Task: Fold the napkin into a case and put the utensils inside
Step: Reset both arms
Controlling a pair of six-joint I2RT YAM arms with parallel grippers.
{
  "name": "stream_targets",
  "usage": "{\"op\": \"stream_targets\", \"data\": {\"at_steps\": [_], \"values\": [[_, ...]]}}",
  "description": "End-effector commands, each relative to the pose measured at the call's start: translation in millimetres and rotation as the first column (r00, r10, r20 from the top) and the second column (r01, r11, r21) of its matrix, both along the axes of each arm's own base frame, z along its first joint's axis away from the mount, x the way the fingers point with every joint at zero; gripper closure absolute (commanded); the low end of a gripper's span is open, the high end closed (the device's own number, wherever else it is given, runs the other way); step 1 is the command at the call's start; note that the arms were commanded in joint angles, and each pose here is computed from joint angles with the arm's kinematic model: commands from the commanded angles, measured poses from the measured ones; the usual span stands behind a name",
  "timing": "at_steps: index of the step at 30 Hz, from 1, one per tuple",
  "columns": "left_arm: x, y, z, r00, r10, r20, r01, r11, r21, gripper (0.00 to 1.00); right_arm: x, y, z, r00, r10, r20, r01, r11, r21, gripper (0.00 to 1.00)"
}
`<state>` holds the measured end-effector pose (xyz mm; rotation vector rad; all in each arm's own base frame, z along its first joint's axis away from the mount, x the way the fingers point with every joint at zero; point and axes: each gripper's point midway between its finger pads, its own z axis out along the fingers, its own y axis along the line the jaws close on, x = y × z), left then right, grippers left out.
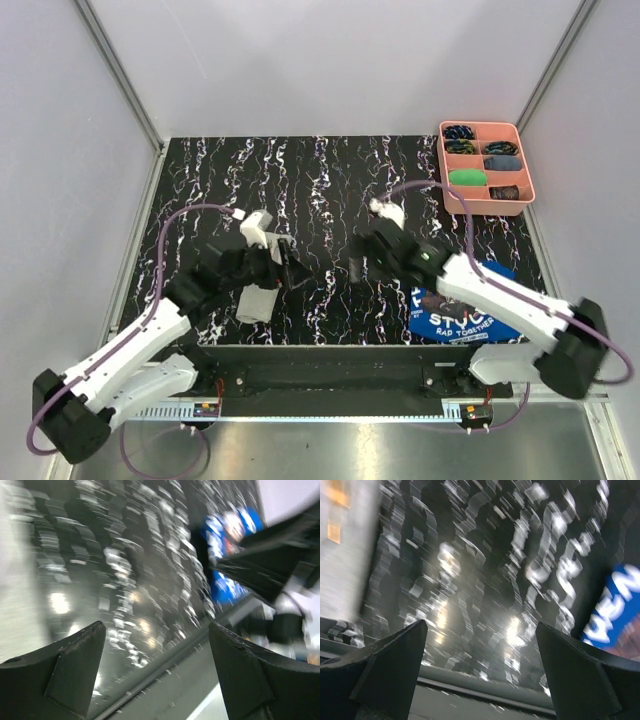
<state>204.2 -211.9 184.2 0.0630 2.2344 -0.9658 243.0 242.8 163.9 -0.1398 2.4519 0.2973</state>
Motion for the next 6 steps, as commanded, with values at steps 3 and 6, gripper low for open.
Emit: {"op": "stream_targets", "data": {"at_steps": [3,6], "values": [[-6,-53,45,0.976,-0.11,0.19,0.141,0.977,-0.159,0.06,-25,-20,19,0.984,-0.025,0.177,-0.029,0.956,0.291,0.0],[-14,-61,53,0.969,-0.13,0.212,0.171,0.967,-0.19,0.01,-30,-29,39,0.969,-0.07,0.235,-0.025,0.925,0.38,0.0]]}}
